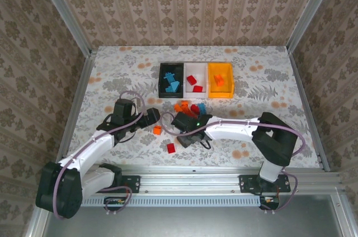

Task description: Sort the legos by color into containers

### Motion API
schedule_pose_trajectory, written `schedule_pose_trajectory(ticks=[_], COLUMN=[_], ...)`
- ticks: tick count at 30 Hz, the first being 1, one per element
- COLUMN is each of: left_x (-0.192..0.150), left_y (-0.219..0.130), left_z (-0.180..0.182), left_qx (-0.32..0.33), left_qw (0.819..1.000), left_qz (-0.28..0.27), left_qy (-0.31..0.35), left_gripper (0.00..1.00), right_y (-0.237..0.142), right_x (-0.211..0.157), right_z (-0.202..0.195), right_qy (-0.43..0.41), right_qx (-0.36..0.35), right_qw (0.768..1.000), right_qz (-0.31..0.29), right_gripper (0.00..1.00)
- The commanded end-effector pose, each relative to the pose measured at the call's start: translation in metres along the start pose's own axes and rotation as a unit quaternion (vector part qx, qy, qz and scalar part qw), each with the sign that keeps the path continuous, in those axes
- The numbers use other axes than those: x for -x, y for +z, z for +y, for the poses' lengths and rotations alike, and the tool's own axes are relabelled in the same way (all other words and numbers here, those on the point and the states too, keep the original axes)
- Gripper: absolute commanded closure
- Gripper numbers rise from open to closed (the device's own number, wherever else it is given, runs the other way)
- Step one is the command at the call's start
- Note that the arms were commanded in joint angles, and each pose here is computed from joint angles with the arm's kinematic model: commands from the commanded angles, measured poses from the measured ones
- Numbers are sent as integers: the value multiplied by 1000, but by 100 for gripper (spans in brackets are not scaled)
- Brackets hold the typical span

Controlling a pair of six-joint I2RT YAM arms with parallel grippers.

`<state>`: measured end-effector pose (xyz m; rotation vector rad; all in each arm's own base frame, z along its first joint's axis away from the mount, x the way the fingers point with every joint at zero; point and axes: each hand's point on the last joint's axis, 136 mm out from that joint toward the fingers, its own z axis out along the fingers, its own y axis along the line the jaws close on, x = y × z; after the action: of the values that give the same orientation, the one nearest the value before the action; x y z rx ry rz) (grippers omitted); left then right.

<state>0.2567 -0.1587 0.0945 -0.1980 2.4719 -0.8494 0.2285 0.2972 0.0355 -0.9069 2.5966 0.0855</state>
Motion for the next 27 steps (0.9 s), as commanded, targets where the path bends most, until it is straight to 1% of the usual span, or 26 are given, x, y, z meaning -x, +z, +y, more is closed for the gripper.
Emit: schedule_pose_trajectory(ticks=[1, 4, 5, 9, 10, 14, 17, 19, 20, 23, 24, 27], left_x=[3, 3, 3, 3, 3, 6, 15, 24, 27, 36, 37, 34], left_y=[1, 1, 1, 1, 1, -3, -9, -14, -16, -21, -22, -22], left_z=[-1, -1, -1, -1, 0, 2, 5, 10, 13, 22, 23, 25], left_qx=[3, 5, 5, 6, 7, 15, 26, 31, 34, 41, 42, 48], left_qw=[1000, 1000, 1000, 1000, 1000, 1000, 999, 999, 998, 997, 996, 997], left_qz=[-3, -4, -4, -3, -2, -7, -20, -38, -45, -60, -62, -51], left_qy=[11, 12, 13, 13, 13, 20, 18, 6, -3, -33, -37, -39], left_gripper=[0, 0, 0, 0, 0, 0, 0, 0, 0, 0, 0, 0], right_y=[12, 19, 21, 19, 13, -29, -64, -74, -73, -53, -38, -19], right_x=[-4, -6, -6, -1, 3, 28, 56, 83, 97, 144, 156, 198], right_z=[1, -1, -2, -6, -5, 1, -6, -19, -26, -58, -69, -94], right_qy=[5, 2, 2, 3, 2, -4, -7, -2, 4, 36, 42, 55], right_qx=[-7, -16, -20, -38, -38, -30, -32, -38, -40, -52, -61, -80], right_qw=[1000, 1000, 1000, 999, 999, 998, 993, 990, 988, 984, 985, 982], right_qz=[7, 12, 14, 4, -4, -55, -110, -138, -149, -164, -156, -160], right_gripper=[43, 47, 49, 66, 69, 71, 71, 71, 71, 71, 72, 72])
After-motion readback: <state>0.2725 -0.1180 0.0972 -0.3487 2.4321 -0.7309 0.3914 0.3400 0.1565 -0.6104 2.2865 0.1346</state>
